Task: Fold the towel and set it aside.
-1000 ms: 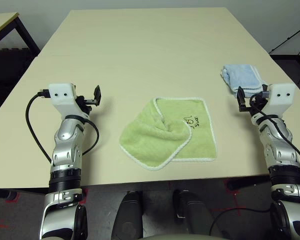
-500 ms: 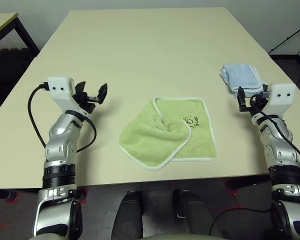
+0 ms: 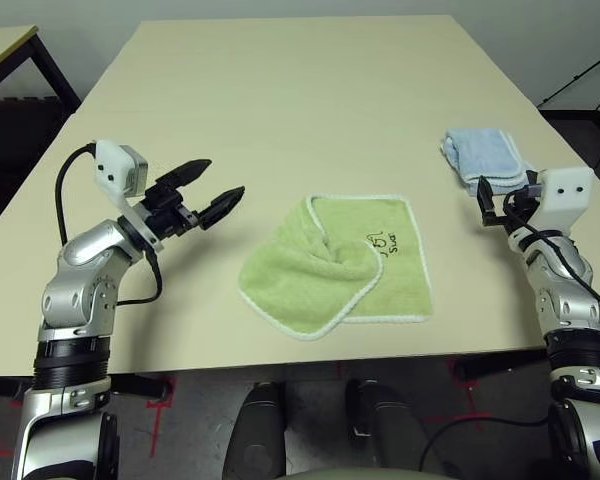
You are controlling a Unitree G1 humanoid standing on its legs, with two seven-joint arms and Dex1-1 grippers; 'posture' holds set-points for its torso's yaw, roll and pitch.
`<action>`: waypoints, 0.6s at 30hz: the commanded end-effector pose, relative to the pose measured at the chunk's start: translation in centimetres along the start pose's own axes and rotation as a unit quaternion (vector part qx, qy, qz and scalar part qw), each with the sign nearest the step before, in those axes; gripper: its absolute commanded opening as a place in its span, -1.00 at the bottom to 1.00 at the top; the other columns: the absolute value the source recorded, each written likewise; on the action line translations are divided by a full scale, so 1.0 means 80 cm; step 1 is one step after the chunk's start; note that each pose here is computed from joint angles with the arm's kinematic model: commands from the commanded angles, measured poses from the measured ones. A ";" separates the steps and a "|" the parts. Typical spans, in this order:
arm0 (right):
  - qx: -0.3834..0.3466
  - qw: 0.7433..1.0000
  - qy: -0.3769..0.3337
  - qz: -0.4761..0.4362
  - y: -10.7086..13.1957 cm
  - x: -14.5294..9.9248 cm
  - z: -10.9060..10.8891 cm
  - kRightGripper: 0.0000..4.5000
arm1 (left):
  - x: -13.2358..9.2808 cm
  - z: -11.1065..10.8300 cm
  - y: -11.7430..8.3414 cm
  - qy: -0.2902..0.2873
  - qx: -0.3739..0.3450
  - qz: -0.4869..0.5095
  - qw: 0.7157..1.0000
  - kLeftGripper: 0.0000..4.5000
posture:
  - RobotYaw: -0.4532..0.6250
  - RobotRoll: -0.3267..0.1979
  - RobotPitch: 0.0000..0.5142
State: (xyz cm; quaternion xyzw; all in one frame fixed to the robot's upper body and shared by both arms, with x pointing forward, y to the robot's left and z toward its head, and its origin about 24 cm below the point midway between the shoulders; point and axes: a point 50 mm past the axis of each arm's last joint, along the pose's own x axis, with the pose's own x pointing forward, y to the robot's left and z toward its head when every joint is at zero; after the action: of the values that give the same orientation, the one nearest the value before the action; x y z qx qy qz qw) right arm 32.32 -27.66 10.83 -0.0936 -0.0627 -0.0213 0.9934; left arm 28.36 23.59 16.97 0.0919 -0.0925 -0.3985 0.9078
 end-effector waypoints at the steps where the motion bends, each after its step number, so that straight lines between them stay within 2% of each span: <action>1: -0.003 1.000 -0.002 -0.001 -0.010 -0.002 0.003 0.98 | -0.005 -0.002 -0.016 0.016 0.019 -0.047 0.999 1.00 | 0.20 0.25 -0.55; 6: -0.007 1.000 0.003 0.012 -0.012 -0.001 0.003 0.98 | -0.015 0.003 -0.032 0.025 0.013 -0.090 0.996 1.00 | 0.26 0.25 -0.56; 12: -0.009 1.000 0.003 0.024 -0.008 0.004 0.005 0.98 | -0.016 0.004 -0.037 0.014 0.021 -0.112 0.993 1.00 | 0.28 0.25 -0.56; 16: -0.010 1.000 0.002 0.029 -0.007 0.005 0.007 0.98 | -0.011 0.008 -0.042 0.005 -0.039 -0.144 0.989 1.00 | 0.28 0.25 -0.55; 18: -0.012 0.999 0.002 0.030 -0.007 0.005 0.007 0.98 | -0.010 0.007 -0.044 0.011 -0.048 -0.155 0.987 1.00 | 0.26 0.25 -0.54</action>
State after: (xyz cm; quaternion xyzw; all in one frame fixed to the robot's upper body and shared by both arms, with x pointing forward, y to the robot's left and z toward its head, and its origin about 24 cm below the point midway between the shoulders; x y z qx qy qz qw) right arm 32.67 -27.74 11.85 -0.1075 -0.0695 0.0093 0.9917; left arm 25.41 22.24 16.61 0.0709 -0.0606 -0.5175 0.8506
